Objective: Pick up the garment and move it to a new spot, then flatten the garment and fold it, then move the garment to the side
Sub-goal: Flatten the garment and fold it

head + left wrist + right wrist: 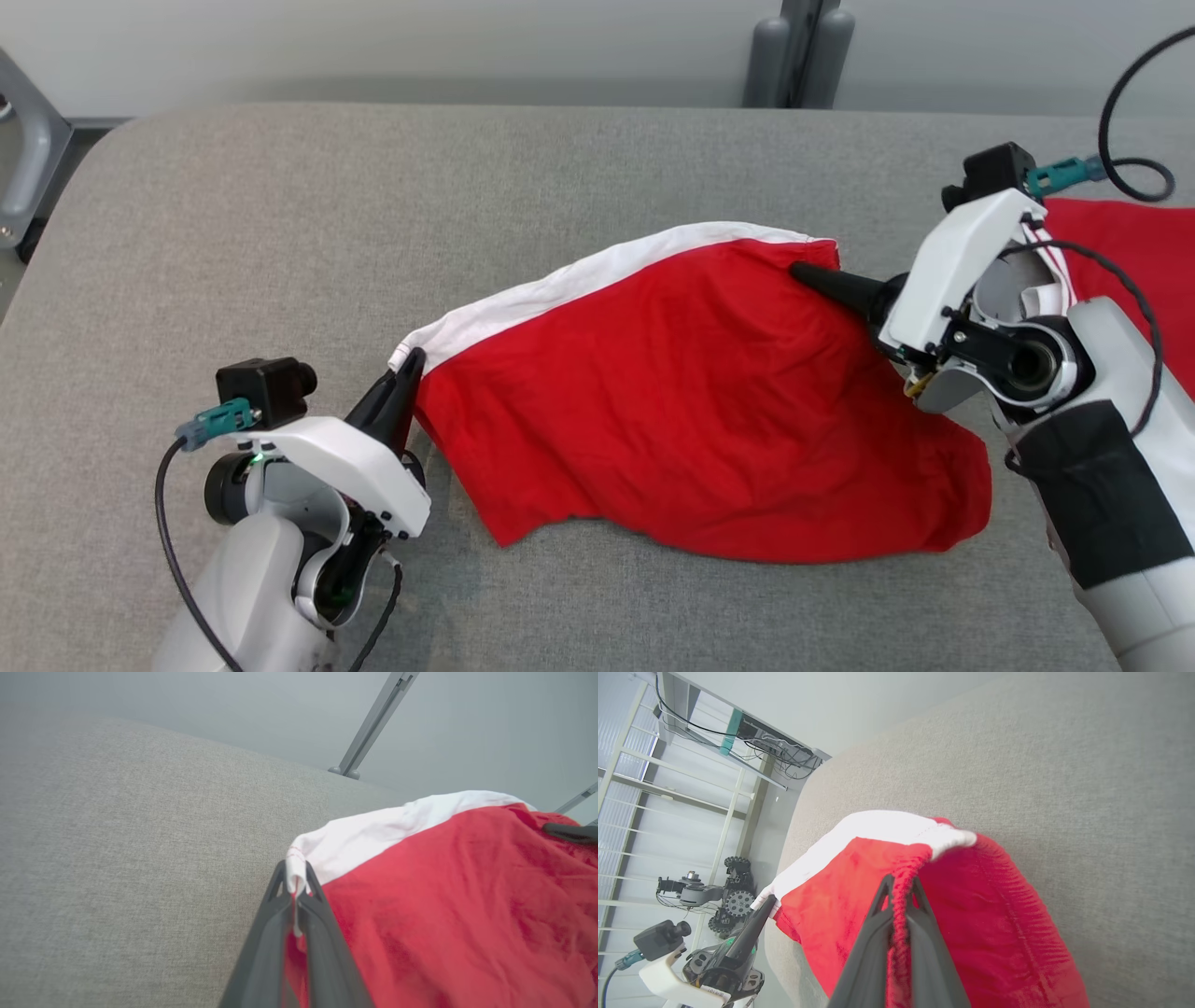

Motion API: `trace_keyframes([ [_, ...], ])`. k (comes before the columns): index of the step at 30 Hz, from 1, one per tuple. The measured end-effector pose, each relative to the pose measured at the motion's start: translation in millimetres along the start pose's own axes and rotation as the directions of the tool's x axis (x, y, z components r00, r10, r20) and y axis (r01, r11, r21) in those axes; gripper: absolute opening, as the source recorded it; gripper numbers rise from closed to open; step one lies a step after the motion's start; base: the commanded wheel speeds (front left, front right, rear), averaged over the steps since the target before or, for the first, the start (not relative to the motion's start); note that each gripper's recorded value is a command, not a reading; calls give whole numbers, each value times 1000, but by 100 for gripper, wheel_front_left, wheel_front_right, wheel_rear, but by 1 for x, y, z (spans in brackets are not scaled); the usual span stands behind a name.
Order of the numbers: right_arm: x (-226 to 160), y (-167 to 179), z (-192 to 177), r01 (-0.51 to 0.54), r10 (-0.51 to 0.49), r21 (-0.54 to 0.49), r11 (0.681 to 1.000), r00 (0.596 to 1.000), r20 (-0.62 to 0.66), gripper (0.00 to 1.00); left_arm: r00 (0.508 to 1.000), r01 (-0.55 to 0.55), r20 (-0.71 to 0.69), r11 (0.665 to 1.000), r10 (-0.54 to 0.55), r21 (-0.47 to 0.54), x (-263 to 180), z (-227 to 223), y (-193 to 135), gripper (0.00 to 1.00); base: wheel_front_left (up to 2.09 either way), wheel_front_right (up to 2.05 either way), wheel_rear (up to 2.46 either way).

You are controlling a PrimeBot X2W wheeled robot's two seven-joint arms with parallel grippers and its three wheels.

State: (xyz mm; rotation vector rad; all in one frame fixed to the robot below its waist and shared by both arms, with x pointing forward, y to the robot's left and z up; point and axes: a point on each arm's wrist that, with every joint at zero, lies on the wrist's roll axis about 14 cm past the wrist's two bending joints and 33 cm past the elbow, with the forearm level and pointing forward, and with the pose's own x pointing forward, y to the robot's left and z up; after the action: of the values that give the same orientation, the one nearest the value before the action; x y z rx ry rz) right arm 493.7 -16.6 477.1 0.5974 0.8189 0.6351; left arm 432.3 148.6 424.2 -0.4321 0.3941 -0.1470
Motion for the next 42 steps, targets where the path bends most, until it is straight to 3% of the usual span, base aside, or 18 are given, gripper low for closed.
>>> trace_keyframes([
  [5, -31, 14, 12, -36, 42, -45, 998, 990, 134, 0, 994, 41, 101, 999, -43, 26, -15, 25, -15, 0, 0, 0, 0],
  [15, -90, 39, 11, -73, 126, -164, 984, 933, 337, 0, 978, 120, 162, 990, -130, 70, -50, 45, -39, 0, 0, 0, 0],
  [21, -121, 33, -9, -61, 133, -182, 981, 902, 412, 0, 974, 203, 86, 978, -207, 57, -75, 32, -58, 0, 0, 0, 0],
  [30, -156, 28, -47, -69, 138, -156, 985, 863, 487, 0, 974, 226, 2, 973, -226, 56, -108, 23, -68, 0, 0, 0, 0],
  [36, -165, 33, -40, -76, 157, -172, 982, 836, 526, 0, 968, 250, -21, 966, -249, 71, -103, 27, -73, 0, 0, 0, 0],
  [42, -153, 30, -5, -79, 167, -179, 981, 814, 557, 0, 954, 292, 23, 943, -299, 162, -58, 65, -77, 0, 0, 0, 0],
])
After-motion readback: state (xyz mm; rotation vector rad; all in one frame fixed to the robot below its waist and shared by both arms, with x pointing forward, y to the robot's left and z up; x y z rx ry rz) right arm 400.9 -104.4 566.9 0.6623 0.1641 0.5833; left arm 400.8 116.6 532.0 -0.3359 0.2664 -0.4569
